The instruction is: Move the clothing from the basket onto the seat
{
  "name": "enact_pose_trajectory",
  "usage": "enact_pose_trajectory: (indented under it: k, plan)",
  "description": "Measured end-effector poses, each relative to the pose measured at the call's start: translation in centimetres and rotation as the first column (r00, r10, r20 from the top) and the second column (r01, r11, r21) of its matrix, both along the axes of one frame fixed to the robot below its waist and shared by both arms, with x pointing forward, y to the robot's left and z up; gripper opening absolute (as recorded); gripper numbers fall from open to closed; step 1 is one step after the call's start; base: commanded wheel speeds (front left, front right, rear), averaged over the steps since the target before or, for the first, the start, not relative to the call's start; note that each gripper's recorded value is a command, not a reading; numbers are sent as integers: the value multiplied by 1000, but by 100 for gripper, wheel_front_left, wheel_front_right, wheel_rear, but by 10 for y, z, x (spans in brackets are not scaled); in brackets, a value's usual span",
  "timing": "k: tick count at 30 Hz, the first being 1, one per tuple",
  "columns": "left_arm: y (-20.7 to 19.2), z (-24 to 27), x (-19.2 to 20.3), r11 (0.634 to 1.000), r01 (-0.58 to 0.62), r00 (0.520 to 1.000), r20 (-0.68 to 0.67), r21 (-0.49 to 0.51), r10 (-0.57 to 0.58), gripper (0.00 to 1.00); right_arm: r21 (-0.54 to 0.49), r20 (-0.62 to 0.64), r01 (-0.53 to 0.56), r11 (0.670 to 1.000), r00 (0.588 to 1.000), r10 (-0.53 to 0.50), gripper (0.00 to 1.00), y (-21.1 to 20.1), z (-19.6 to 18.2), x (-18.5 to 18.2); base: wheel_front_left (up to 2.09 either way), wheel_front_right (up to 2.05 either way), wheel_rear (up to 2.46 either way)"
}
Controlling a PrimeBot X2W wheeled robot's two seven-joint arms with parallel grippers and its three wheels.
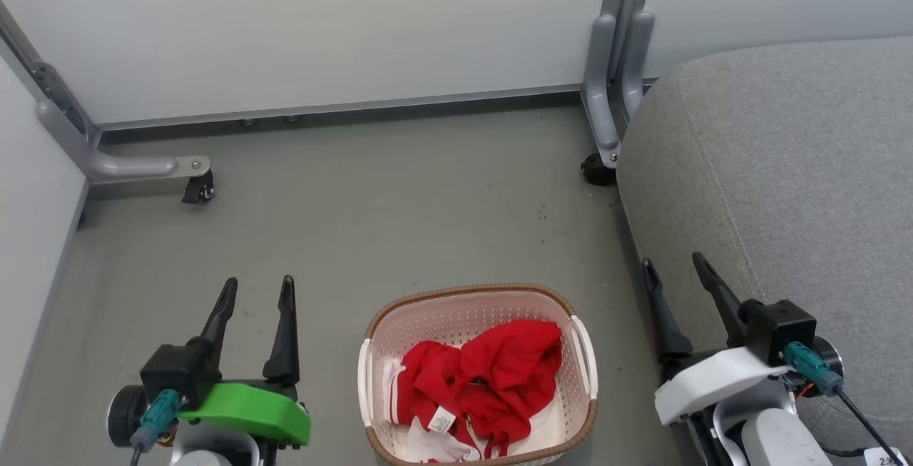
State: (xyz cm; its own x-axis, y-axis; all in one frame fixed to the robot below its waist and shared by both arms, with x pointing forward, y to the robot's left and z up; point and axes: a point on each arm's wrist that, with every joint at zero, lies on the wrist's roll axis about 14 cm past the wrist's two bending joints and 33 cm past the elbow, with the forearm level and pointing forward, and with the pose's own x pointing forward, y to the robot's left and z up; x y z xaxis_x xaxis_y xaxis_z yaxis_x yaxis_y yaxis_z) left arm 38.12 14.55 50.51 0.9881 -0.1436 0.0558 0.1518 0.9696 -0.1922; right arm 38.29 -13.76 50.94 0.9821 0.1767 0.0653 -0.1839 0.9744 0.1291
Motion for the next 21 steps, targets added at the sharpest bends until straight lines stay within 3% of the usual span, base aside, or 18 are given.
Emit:
enact_pose_trajectory:
  k: [21]
  plan:
    - [-5, 0, -1, 992, 17, 999, 34, 123, -21, 100, -77, 21, -17, 997, 1000, 19, 100, 4, -3, -1, 0, 0, 0]
